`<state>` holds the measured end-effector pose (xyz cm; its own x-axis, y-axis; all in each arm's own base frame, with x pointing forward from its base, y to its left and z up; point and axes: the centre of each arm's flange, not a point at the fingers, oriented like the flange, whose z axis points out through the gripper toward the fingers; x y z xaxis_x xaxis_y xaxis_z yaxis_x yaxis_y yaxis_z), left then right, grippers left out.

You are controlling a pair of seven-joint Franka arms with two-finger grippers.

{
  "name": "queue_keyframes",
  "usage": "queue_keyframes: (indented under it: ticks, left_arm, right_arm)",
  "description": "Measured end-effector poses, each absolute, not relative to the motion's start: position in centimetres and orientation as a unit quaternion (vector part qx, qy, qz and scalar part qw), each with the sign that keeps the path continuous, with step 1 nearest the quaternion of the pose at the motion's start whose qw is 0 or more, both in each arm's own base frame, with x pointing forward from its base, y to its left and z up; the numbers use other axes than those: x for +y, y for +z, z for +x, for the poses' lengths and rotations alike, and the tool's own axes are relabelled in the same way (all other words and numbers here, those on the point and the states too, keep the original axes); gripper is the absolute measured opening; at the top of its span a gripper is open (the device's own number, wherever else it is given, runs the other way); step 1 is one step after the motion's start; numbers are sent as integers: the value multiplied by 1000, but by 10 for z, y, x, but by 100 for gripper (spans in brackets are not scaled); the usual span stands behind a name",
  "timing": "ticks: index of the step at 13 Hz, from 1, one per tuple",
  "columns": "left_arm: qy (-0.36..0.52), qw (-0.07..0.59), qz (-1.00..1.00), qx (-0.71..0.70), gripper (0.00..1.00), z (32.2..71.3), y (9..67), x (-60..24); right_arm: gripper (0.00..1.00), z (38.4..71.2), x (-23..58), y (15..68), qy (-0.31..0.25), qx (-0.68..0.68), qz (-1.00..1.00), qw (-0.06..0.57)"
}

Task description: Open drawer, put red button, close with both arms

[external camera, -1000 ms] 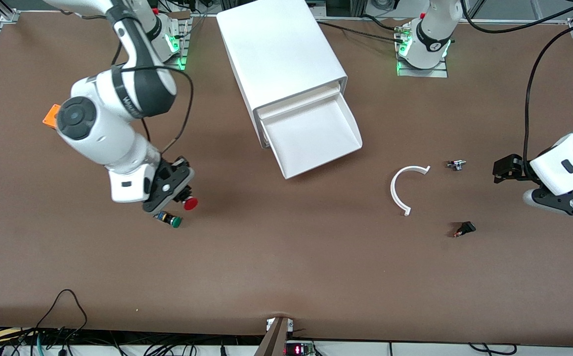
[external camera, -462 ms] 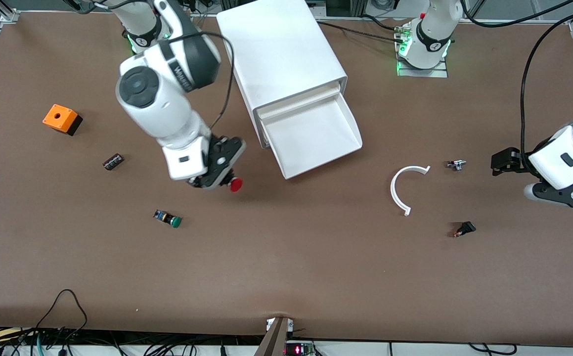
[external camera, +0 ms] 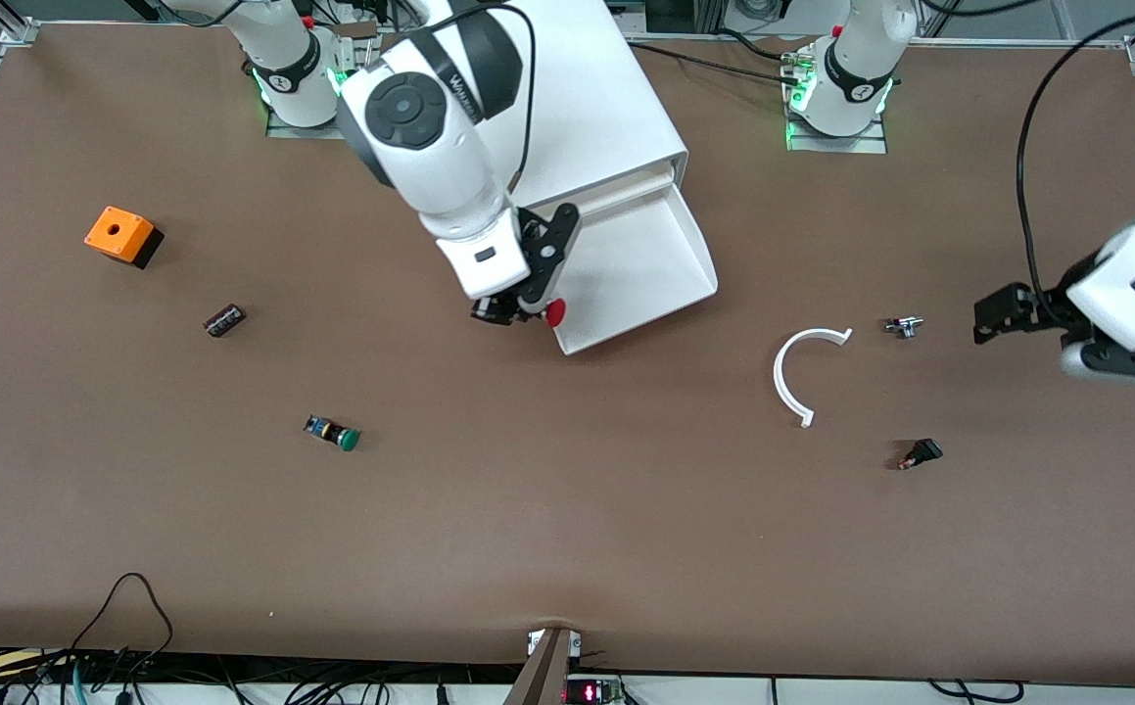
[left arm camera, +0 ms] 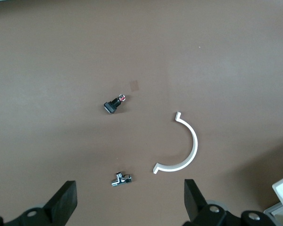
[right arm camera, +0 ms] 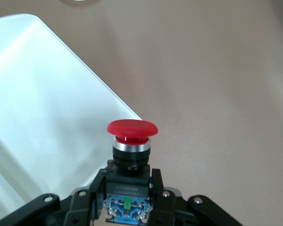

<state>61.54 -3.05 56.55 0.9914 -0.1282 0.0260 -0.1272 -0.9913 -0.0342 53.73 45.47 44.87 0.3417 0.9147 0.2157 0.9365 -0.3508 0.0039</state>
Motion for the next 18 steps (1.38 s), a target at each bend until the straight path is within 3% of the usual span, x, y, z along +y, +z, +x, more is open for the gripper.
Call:
queue_keyframes:
  ticks: [3,11,18]
  left_arm:
    - [-12,30,-997,75,100,583,569,-40]
    - [1,31,-996,85,100,574,570,-50]
    - [1,30,-996,85,100,574,570,-50]
  right_arm:
    - [42,526,475,451,-98,-621,-775,65]
    - [42,477,534,403,-68,-774,-628,50]
    - [42,483,531,374,-44,-809,-585,45]
